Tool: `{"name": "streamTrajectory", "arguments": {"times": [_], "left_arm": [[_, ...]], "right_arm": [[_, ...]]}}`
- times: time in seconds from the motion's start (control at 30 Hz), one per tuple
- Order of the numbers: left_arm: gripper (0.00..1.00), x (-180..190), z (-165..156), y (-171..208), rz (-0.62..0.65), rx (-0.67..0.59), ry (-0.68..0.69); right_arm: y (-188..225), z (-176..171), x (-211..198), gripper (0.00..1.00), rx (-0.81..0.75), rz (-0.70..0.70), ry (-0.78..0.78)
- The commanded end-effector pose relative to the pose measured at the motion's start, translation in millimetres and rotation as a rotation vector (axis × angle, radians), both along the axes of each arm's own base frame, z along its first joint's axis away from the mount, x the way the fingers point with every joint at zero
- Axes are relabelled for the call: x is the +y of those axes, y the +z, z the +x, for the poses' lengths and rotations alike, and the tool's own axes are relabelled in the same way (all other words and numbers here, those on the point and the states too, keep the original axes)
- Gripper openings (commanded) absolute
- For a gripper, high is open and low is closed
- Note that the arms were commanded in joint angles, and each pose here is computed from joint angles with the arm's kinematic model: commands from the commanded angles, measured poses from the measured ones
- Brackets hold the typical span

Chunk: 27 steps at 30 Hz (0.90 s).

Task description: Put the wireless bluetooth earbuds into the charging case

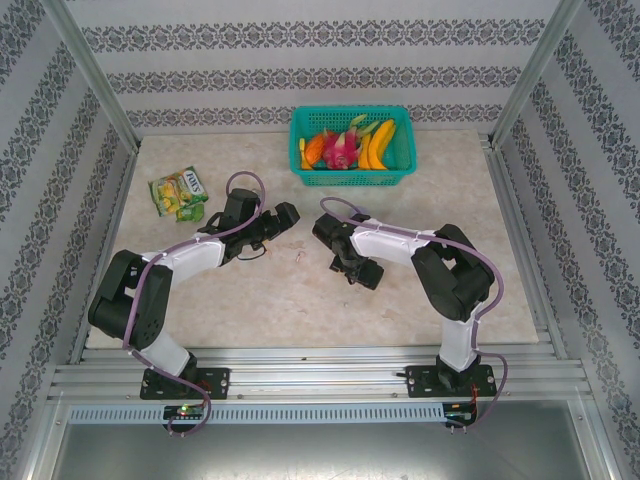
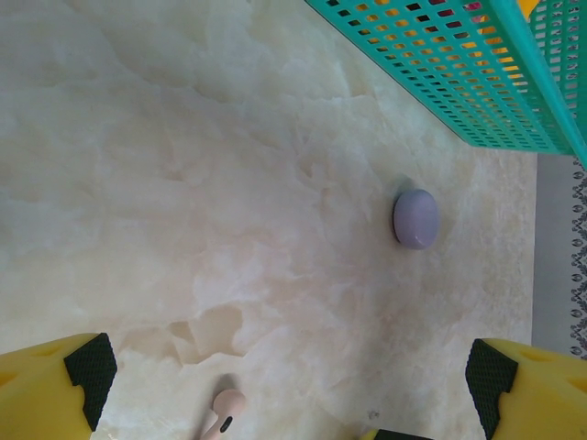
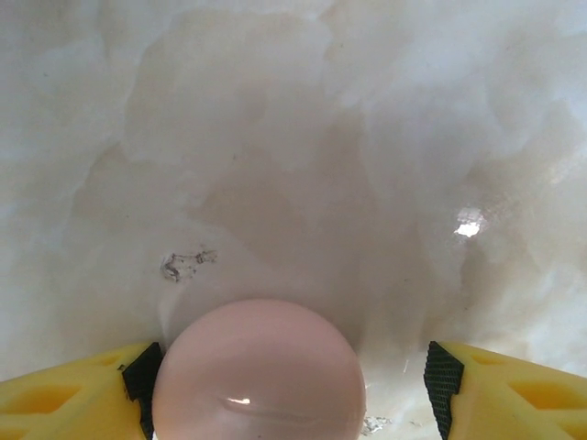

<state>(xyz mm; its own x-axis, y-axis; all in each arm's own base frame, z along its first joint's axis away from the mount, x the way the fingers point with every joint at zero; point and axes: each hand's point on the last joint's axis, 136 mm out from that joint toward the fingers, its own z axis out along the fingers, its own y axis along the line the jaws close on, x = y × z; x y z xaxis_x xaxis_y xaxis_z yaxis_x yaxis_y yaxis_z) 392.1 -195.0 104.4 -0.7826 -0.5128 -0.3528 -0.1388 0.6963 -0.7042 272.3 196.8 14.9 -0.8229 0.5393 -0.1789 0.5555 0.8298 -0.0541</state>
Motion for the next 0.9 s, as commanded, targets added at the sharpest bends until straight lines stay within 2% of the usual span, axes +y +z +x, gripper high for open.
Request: {"name": "streamTrajectory", "arguments": {"times": [0.0,0.23,0.37,0.67,0.87], "left_arm": [[1.00,-5,5,19,-0.014,-0.067,-0.003],[1.00,-6,6,18,-0.016,-0.066,-0.002],[1.00,-7,6,17,-0.017,-0.062,-0.002],[1.00,-6,4,19,-0.017,-0.066,0.003],[1.00,-2,2,26,-0.004,-0.080,0.008]], "right_arm": [[-9,-2,-4,0.77,0.019,-0.001,-0.045],[-13,-8,3,0.75,0.025,0.039,-0.088],[-13,-4,7,0.72,0.018,0.054,-0.059],[-20,3,25,0.63,0.057,0.082,0.148],[-28,4,36,0.59,0.088,0.124,0.354]]}}
